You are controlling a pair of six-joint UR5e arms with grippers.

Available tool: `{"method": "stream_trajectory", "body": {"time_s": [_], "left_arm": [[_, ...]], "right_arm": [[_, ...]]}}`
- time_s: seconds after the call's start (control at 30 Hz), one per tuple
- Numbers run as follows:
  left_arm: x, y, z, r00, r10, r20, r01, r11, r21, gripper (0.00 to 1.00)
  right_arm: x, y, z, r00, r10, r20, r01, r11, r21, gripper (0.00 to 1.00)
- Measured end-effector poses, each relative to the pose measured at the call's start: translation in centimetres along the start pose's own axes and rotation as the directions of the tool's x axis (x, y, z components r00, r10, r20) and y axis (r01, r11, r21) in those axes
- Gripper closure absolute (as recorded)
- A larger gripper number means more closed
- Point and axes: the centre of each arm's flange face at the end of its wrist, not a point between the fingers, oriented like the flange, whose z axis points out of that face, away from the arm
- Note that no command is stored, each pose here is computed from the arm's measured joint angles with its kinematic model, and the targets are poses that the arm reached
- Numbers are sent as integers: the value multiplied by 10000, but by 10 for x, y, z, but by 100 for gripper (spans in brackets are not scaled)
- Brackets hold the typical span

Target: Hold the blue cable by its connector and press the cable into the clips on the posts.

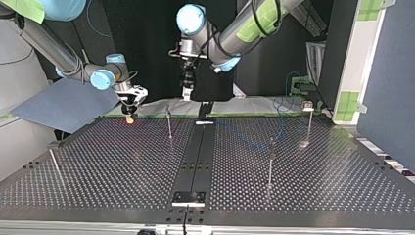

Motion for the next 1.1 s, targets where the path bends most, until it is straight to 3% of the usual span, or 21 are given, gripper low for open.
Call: {"method": "stream_trajectory", "body": {"time_s": [0.3,1.1], "left_arm": [[-30,7,-19,9967,-528,610,518,9985,174,0],[-85,46,-81,9898,-859,1139,838,9962,226,0]], "right_arm": [[0,0,0,10000,-4,-4,4,10000,0,100],[0,0,0,10000,-21,-2,21,10000,-7,100]]}}
